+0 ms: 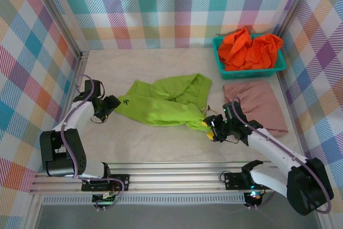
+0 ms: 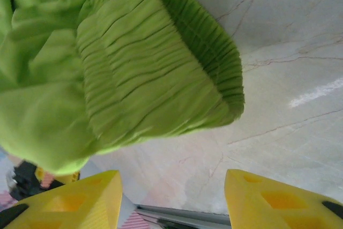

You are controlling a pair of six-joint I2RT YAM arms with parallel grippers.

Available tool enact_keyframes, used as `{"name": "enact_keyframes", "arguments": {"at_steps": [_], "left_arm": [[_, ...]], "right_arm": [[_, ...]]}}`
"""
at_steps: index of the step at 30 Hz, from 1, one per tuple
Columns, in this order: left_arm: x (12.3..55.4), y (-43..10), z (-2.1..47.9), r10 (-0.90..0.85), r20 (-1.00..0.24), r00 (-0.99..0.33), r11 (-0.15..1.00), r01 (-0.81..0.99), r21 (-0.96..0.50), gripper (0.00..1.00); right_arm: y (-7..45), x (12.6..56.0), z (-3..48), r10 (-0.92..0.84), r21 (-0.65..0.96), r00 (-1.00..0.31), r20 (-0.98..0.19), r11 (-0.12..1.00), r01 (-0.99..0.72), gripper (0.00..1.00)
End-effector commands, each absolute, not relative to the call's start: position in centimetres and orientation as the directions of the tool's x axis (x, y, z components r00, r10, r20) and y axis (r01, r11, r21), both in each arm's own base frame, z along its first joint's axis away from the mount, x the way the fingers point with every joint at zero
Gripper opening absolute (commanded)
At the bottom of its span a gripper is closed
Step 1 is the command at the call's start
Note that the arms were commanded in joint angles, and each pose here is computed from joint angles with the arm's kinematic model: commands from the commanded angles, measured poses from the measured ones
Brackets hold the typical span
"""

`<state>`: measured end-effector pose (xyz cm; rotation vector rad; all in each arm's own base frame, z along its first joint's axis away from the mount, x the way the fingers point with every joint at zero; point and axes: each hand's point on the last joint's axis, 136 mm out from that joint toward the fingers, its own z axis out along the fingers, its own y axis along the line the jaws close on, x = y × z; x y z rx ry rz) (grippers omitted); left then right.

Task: Fold and stack the shorts

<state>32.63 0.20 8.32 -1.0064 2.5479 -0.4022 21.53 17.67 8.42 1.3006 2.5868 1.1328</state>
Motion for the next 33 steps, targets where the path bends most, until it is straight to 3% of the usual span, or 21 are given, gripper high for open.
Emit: {"name": "enact_keyframes", "arguments": {"at_steps": [1, 10, 19, 24, 31, 33], "left_arm": [[33.1, -0.2, 8.8, -0.7, -0.239, -0.673, 0.7, -0.581, -0.416, 0.71], [33.0, -0.2, 8.7, -0.692, -0.243, -0.68, 0.709, -0.576, -0.408, 0.71], [32.9, -0.2, 8.6, -0.69, -0.238, -0.684, 0.71, -0.574, -0.408, 0.71], [33.3, -0.6, 8.8, -0.698, -0.228, -0.679, 0.697, -0.57, -0.434, 0.71], [33.4, -0.7, 9.0, -0.7, -0.227, -0.677, 0.693, -0.568, -0.444, 0.71], [33.5, -0.8, 9.0, -0.701, -0.226, -0.677, 0.692, -0.567, -0.447, 0.71]], "right_arm": [[17.2, 22.9, 7.7, 0.778, 0.601, -0.543, 0.314, 0.28, 0.749, 0.54], [17.1, 24.2, 5.2, 0.811, 0.524, -0.481, 0.333, 0.265, 0.81, 0.56], [17.0, 24.3, 4.3, 0.798, 0.455, -0.519, 0.306, 0.356, 0.816, 0.58], [16.6, 23.3, 2.9, 0.793, 0.394, -0.529, 0.304, 0.401, 0.827, 0.52], [16.4, 22.7, 1.8, 0.777, 0.346, -0.552, 0.301, 0.451, 0.823, 0.64], [16.4, 22.6, 1.7, 0.77, 0.334, -0.562, 0.302, 0.466, 0.819, 0.58]]}}
